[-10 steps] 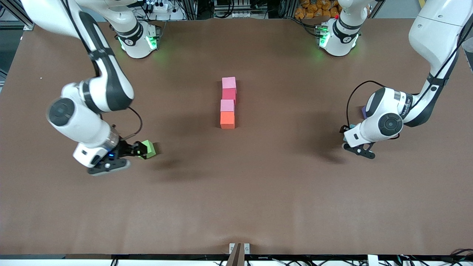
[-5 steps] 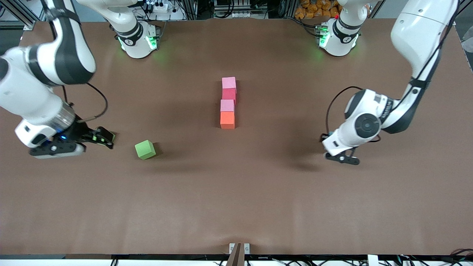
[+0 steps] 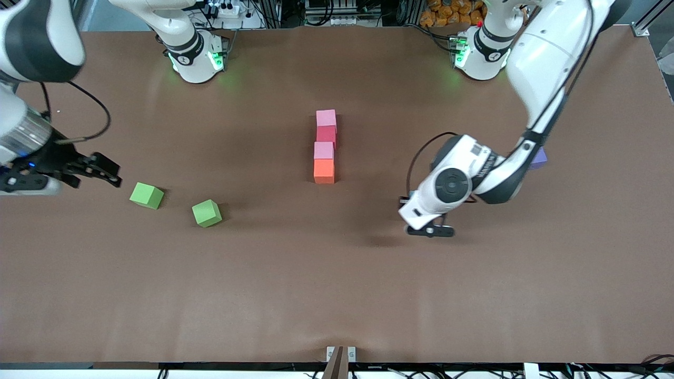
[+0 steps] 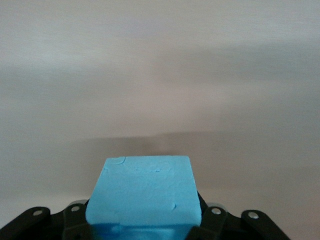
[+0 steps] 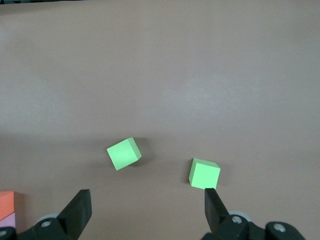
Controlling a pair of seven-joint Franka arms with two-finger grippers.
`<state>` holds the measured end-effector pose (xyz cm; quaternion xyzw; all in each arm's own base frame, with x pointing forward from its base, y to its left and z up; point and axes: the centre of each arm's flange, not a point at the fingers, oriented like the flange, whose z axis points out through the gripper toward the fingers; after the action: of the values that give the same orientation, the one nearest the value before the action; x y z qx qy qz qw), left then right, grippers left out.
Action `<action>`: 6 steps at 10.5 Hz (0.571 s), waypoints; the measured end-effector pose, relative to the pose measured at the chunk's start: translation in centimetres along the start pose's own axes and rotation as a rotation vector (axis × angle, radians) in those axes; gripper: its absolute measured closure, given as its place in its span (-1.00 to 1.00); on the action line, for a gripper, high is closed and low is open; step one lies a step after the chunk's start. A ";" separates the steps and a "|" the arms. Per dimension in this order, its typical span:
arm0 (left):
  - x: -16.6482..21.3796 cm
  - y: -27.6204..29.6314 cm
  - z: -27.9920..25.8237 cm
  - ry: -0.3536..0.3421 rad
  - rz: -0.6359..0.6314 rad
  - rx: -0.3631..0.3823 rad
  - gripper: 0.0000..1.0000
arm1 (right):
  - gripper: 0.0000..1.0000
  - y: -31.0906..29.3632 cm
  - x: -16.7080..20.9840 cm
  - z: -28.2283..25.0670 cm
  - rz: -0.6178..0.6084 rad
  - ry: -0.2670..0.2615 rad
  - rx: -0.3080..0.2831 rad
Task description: Arrange blocks into number 1
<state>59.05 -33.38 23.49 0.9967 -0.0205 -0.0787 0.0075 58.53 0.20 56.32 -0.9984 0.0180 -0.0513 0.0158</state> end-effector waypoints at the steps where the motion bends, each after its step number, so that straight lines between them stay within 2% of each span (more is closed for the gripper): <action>1: -0.3 2.5 -0.2 0.006 -0.012 -0.019 -0.24 | -1.00 0.5 0.0 -1.2 0.009 0.000 -0.001; 3: -1.3 7.6 0.2 0.014 0.000 -0.038 -0.24 | -1.00 0.5 0.2 -2.7 0.039 0.008 -0.001; 6: -3.0 13.5 2.9 0.016 0.056 -0.030 -0.24 | -1.00 0.5 0.2 -5.5 0.054 0.019 -0.004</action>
<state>55.12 -46.73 21.30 0.9961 -0.0472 -0.0706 0.0247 58.10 -0.43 61.84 -0.9970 0.0453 -0.0602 0.0150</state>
